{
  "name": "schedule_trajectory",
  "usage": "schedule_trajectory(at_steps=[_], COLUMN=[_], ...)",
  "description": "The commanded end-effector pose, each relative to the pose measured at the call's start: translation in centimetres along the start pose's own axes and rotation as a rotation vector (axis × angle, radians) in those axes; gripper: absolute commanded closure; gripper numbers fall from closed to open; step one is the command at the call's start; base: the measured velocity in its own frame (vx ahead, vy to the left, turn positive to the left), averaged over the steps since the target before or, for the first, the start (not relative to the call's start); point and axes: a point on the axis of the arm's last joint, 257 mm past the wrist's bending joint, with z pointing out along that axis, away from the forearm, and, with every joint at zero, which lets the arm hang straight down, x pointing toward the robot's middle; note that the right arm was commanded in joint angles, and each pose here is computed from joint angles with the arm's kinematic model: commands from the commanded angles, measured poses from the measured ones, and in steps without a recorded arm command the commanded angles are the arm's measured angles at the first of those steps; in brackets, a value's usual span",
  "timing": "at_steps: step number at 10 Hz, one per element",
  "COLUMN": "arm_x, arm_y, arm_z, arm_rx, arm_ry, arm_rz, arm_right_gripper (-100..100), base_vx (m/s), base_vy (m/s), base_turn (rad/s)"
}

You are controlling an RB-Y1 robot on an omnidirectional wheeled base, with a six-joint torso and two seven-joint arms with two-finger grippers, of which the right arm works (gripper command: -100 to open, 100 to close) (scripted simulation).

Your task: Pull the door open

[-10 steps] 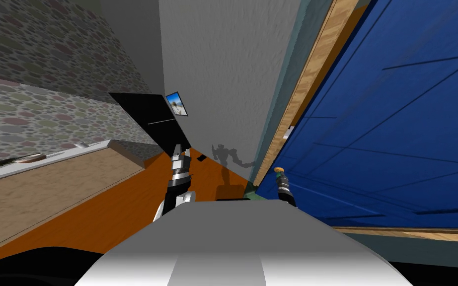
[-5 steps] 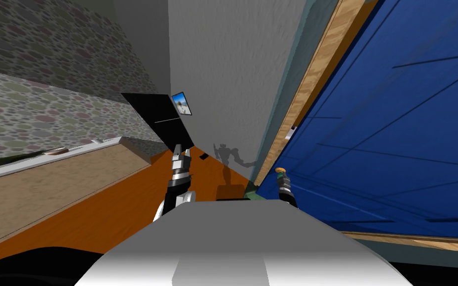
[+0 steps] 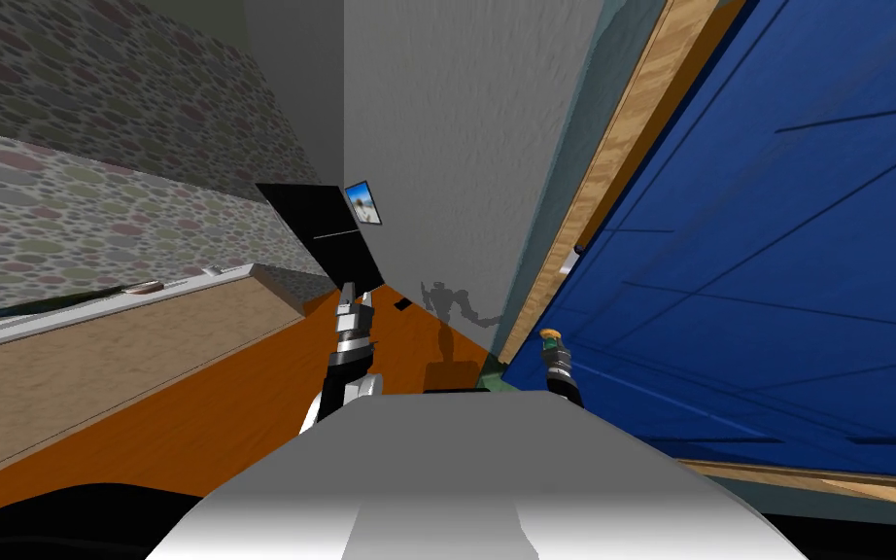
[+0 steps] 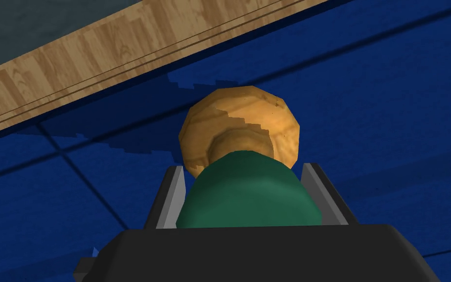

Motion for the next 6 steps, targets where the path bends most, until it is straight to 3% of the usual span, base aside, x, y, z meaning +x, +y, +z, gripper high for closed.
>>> schedule_trajectory(at_steps=[1,6], arm_x=[-0.15,-1.09], arm_y=[0.23,0.55], arm_z=[0.08,0.01], arm_rx=[-0.008,-0.019], arm_ry=[-0.006,-0.031], arm_rz=[0.059,0.199], arm_right_gripper=[100,100], base_vx=[-0.045,-0.051], base_vy=[-0.004,-0.005], base_turn=[0.087,0.084])
